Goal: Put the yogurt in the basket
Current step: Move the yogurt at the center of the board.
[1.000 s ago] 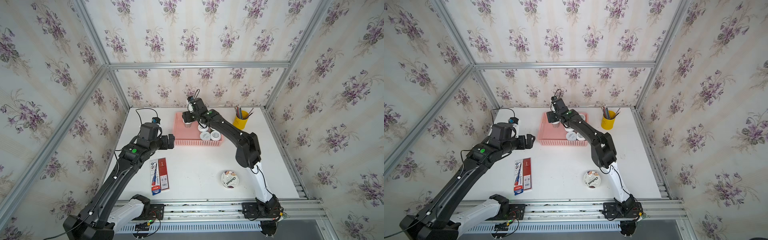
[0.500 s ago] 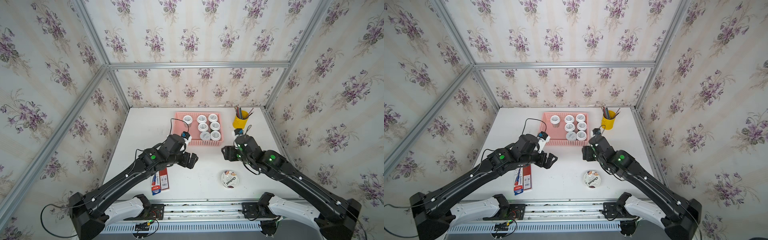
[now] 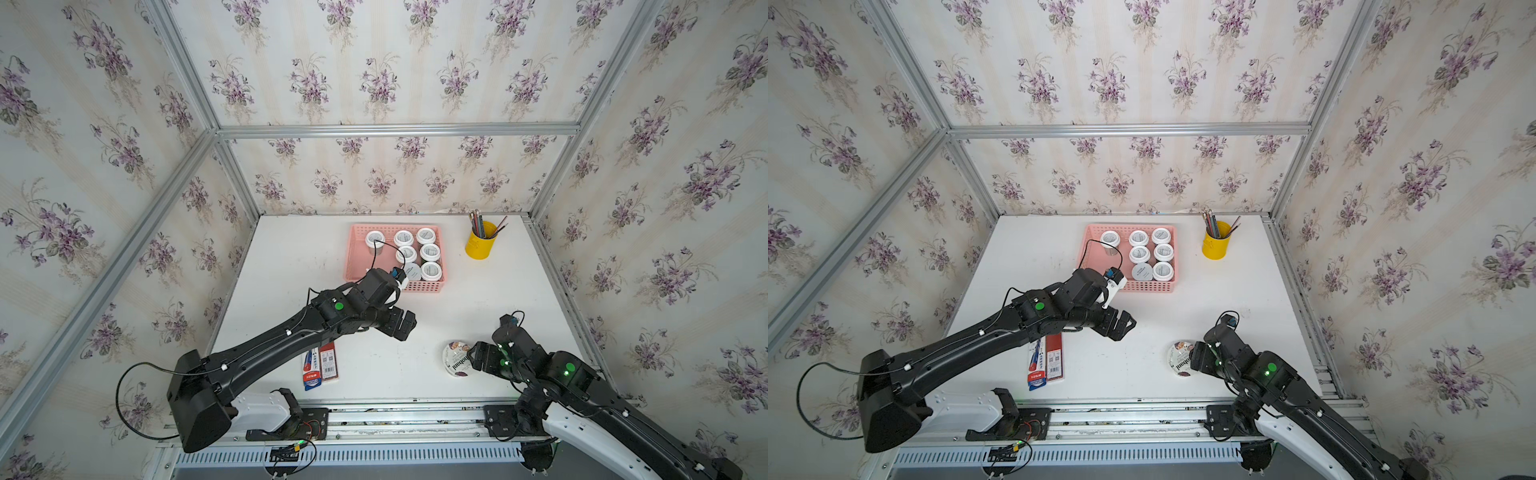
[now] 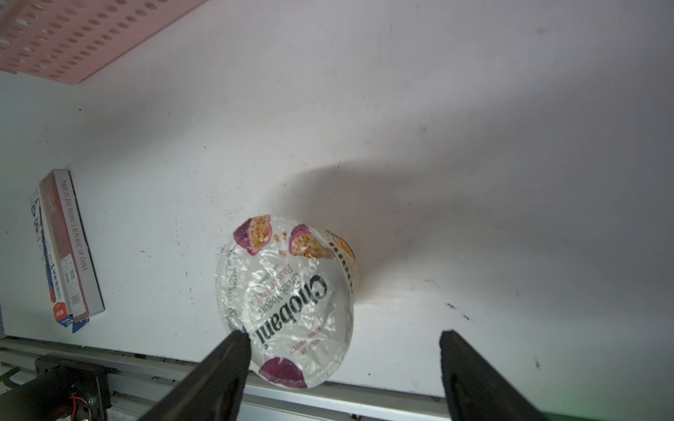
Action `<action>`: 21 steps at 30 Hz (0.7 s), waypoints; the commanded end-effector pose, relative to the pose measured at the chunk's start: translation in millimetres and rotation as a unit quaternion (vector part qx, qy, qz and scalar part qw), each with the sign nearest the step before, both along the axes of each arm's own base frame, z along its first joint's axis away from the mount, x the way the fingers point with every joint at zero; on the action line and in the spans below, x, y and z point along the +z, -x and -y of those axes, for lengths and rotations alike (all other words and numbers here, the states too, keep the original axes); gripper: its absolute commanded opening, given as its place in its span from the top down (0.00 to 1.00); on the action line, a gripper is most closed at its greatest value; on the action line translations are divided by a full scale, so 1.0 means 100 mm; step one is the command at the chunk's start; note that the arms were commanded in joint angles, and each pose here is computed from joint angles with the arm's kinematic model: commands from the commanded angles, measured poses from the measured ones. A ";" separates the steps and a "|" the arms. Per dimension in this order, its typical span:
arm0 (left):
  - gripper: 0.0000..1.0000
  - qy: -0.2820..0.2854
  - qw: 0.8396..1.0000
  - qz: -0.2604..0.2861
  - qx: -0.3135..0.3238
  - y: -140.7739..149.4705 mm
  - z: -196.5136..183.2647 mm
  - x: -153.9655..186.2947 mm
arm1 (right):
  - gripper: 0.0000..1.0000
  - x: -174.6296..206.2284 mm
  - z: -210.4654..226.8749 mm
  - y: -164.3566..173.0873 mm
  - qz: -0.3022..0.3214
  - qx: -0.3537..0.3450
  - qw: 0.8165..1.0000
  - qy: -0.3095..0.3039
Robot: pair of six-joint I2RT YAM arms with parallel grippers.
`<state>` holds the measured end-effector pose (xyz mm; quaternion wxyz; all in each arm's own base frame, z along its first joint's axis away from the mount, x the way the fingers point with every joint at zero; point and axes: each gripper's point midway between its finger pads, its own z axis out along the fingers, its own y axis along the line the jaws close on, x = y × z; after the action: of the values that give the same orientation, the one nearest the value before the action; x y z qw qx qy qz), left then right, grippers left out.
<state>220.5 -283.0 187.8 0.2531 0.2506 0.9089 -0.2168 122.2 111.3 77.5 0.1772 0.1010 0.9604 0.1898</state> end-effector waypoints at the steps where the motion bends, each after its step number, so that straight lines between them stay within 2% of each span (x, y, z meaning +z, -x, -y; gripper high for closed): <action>1: 0.01 -0.018 1.000 0.016 0.001 -0.06 -0.04 -0.03 | 0.15 0.01 -0.29 0.05 -0.013 0.019 0.996 -0.085; 10: 0.01 -0.020 0.999 0.024 0.026 -0.08 -0.24 -0.04 | 0.25 -0.03 -0.66 -0.04 -0.009 0.059 0.988 -0.141; 16: 0.01 -0.025 0.998 0.022 0.057 -0.08 -0.46 -0.09 | 0.24 -0.02 -1.07 -0.07 -0.007 0.102 0.985 -0.140; 21: 0.01 -0.029 0.996 0.016 0.087 -0.12 -0.67 -0.12 | 0.22 0.01 -1.50 -0.17 0.003 0.154 0.981 -0.117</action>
<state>230.9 -228.5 178.4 0.2813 0.1992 0.9220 -0.1760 121.8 234.6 62.7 0.0967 -0.0033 0.9492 0.2994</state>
